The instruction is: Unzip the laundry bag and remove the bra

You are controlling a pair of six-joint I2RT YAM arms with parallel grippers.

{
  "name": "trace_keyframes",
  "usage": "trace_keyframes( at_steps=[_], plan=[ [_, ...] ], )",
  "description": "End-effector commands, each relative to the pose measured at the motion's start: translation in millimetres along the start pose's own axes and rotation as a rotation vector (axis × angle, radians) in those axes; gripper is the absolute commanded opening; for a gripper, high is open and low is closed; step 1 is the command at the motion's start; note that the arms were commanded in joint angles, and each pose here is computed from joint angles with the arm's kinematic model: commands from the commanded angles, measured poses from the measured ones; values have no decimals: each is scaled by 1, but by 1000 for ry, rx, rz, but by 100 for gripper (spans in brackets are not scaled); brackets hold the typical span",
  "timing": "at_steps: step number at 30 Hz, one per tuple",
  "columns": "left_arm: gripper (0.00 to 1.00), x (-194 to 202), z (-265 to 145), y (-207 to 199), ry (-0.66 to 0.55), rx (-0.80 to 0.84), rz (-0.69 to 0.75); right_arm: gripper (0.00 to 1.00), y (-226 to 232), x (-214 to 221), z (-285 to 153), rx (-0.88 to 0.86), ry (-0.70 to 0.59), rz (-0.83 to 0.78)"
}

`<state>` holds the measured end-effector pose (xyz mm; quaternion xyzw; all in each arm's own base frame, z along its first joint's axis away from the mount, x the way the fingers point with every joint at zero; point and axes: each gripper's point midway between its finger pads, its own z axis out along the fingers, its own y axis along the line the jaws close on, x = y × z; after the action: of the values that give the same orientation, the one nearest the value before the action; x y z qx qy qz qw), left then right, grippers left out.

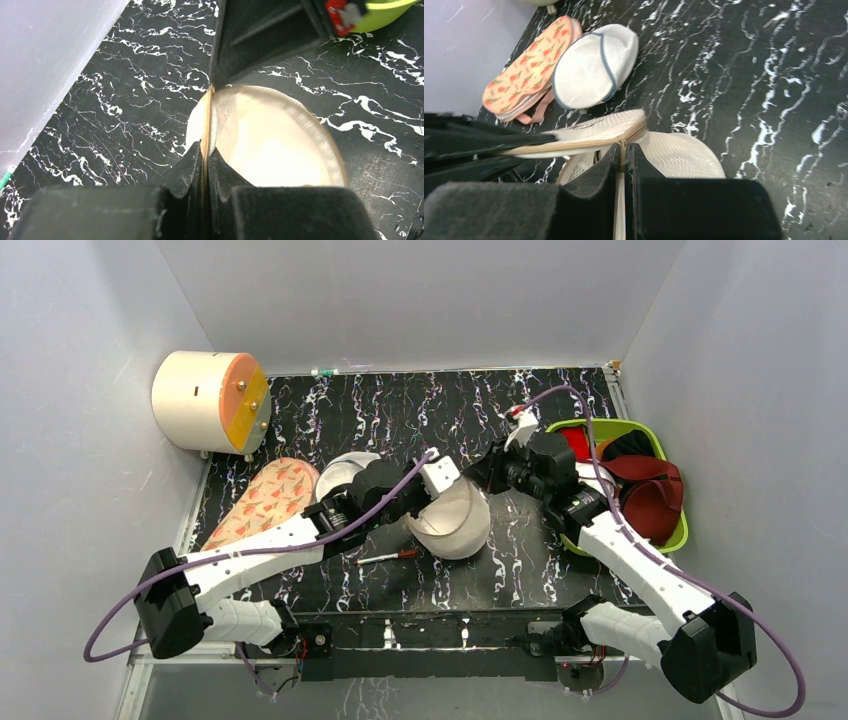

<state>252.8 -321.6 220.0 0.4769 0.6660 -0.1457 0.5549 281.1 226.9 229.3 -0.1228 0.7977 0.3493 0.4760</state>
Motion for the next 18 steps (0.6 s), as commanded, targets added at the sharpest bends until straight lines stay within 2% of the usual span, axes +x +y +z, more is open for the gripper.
trace_keyframes(
  at_steps=[1,5,11,18],
  plan=[
    [0,-27,-17,10,-104,-37,1,0,-48,-22,-6,114,-69,61],
    [0,-30,-21,11,-126,-45,4,0,-68,-15,-9,46,-72,183],
    [1,-23,-13,9,-83,-35,4,0,-40,-29,-15,-90,-72,122],
    [25,-13,-2,3,-30,-12,-2,0,-3,-34,-23,-208,-79,40]
  ],
)
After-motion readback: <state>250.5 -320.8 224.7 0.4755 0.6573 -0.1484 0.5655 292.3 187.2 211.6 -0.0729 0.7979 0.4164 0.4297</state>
